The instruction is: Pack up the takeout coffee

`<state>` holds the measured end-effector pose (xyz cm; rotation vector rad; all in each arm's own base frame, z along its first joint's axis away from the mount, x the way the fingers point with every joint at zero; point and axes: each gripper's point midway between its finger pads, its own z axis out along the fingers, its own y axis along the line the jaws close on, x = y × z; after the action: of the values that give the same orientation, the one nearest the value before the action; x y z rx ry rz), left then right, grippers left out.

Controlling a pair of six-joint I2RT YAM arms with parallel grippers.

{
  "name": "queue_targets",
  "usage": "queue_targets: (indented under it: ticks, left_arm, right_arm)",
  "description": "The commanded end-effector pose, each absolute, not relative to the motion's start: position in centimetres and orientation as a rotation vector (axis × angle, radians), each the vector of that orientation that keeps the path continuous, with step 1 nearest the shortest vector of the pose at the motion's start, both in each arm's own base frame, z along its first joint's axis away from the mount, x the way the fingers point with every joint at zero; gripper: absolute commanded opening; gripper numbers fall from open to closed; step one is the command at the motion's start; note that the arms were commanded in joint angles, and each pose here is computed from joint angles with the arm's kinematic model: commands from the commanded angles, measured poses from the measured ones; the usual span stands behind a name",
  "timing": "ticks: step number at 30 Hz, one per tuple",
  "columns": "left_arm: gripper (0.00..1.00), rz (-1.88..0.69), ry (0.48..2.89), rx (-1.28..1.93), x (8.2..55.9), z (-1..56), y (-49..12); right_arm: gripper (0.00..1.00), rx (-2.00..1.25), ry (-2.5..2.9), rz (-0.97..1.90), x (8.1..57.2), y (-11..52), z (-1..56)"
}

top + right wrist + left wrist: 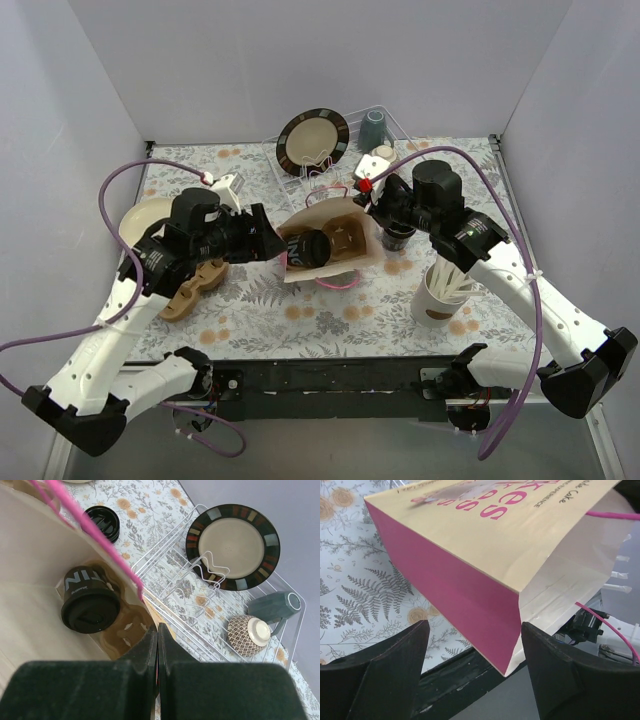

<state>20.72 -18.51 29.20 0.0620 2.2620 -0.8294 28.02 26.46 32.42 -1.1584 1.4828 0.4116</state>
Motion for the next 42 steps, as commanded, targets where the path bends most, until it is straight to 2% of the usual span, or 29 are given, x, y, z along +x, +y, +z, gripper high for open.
queue_targets:
  ticks: [1, 7, 11, 15, 22, 26, 27, 28, 29, 30, 32, 33, 35, 36, 38, 40, 42]
  left_arm:
    - [0.72, -0.826, 2.278, 0.070, 21.3, 28.2, -19.8]
    - [0.73, -0.833, 2.275, 0.109, 20.0, 29.2, -23.3]
    - [0.72, -0.758, 2.332, 0.127, 18.9, 27.7, -24.3]
    - [0.69, -0.592, 2.378, 0.105, 19.1, 25.9, -22.5]
    - [0.64, -0.480, 2.383, 0.082, 19.3, 25.8, -20.7]
    - [0.44, -0.518, 2.372, 0.100, 19.3, 25.5, -21.3]
    - [0.30, -0.535, 2.362, 0.102, 19.4, 25.7, -21.6]
    - [0.23, -0.544, 2.362, 0.103, 19.4, 25.6, -21.8]
    - [0.17, -0.550, 2.363, 0.105, 19.4, 25.5, -21.9]
    - [0.08, -0.559, 2.363, 0.106, 19.4, 25.4, -22.0]
    - [0.01, -0.580, 2.369, 0.094, 19.2, 25.4, -22.3]
    - [0.00, -0.585, 2.368, 0.086, 19.2, 25.3, -22.3]
    - [0.00, -0.563, 2.381, 0.047, 19.2, 24.9, -21.9]
    - [0.00, -0.553, 2.383, 0.043, 19.2, 24.6, -21.7]
    - [0.00, -0.566, 2.346, 0.027, 19.6, 25.0, -21.7]
    - [0.00, -0.525, 2.309, 0.008, 20.3, 25.0, -21.0]
    - [0.00, -0.452, 2.277, 0.000, 21.2, 25.3, -20.3]
  right_arm:
    - [0.01, -1.100, 1.425, 0.411, 28.5, 26.8, 34.2]
    - [0.01, -1.066, 1.454, 0.430, 28.1, 26.6, 33.5]
    - [0.01, -1.049, 1.468, 0.439, 27.7, 26.3, 33.3]
    - [0.01, -1.041, 1.459, 0.439, 27.5, 26.1, 33.5]
    - [0.01, -1.030, 1.459, 0.457, 27.0, 25.9, 33.5]
    - [0.01, -1.009, 1.467, 0.486, 26.6, 25.9, 33.4]
    - [0.01, -1.008, 1.469, 0.497, 26.5, 26.0, 33.5]
    - [0.01, -1.005, 1.478, 0.506, 26.4, 26.1, 33.6]
    - [0.06, -1.008, 1.511, 0.522, 26.1, 26.0, 33.1]
    - [0.18, -0.993, 1.511, 0.528, 26.0, 25.9, 34.0]
    - [0.33, -0.965, 1.530, 0.539, 25.6, 25.5, 34.8]
    - [0.43, -0.919, 1.553, 0.564, 25.3, 25.2, 35.3]
    - [0.50, -0.861, 1.537, 0.593, 24.4, 24.5, 37.1]
    - [0.58, -0.800, 1.546, 0.629, 23.7, 24.0, 38.5]
    - [0.59, -0.707, 1.576, 0.680, 23.2, 23.5, 39.8]
    - [0.53, -0.706, 1.595, 0.743, 22.1, 23.7, 41.0]
    - [0.48, -0.848, 1.548, 0.817, 20.3, 24.9, 41.5]
